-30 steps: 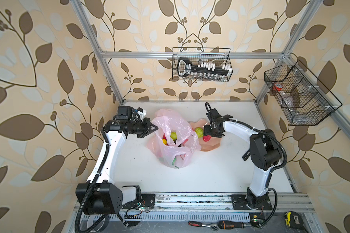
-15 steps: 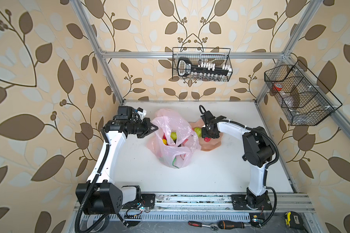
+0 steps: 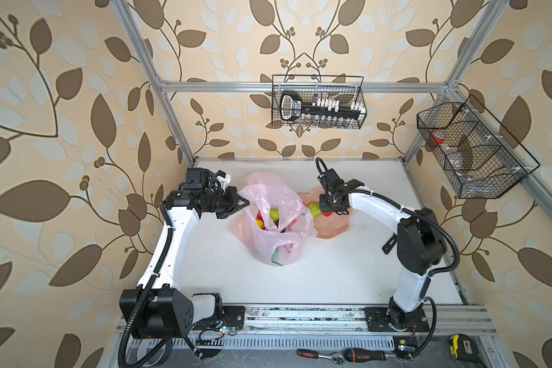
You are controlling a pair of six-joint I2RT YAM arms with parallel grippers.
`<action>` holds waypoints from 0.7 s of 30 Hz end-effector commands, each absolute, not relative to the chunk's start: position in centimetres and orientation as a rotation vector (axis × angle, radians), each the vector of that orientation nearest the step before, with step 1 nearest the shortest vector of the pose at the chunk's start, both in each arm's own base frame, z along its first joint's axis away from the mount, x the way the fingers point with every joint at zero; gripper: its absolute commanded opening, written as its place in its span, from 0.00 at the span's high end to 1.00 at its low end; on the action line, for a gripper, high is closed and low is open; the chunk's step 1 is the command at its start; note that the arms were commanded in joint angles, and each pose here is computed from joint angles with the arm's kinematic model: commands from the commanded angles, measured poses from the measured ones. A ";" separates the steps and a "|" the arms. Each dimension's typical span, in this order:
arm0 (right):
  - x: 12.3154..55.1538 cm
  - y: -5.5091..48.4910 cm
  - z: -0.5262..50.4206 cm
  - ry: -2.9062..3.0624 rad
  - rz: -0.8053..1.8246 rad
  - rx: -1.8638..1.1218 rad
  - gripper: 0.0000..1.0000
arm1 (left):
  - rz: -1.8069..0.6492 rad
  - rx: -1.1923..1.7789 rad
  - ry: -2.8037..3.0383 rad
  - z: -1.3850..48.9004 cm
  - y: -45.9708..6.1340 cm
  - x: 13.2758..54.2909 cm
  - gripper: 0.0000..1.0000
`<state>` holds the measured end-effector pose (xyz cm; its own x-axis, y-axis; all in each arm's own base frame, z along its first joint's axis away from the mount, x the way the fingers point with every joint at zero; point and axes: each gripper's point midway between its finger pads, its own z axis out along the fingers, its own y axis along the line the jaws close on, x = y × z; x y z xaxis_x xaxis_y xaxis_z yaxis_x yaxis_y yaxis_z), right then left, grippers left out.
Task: Place the fruits into the plastic bag
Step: Pick up the fruit from the plate.
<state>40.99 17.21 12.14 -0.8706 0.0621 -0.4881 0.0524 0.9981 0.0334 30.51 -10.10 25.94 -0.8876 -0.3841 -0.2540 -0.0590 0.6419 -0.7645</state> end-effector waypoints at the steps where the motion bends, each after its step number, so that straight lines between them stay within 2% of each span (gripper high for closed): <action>1: 40.6 16.5 15.4 2.558 0.115 0.135 0.60 | -1.170 -0.295 2.437 27.0 -10.9 30.3 1.00; 5: 40.5 17.2 18.0 2.479 0.407 0.191 0.61 | -1.173 -0.294 2.438 26.9 -10.9 30.3 1.00; 12: 39.5 20.5 21.8 2.401 0.737 0.158 0.64 | -1.175 -0.297 2.438 27.0 -10.9 30.4 1.00; 17: 36.3 24.4 23.3 2.373 0.906 0.095 0.66 | -1.182 -0.299 2.434 27.1 -10.9 30.6 1.00; 21: 32.5 27.0 21.7 2.407 0.995 0.071 0.66 | -1.182 -0.297 2.433 27.2 -10.9 30.7 1.00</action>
<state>34.57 25.03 21.52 -0.8363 0.2285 -0.4984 -0.1422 0.7875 0.5996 30.64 -10.24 26.12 -0.8877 -0.3812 -0.2580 -0.0487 0.6351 -0.7709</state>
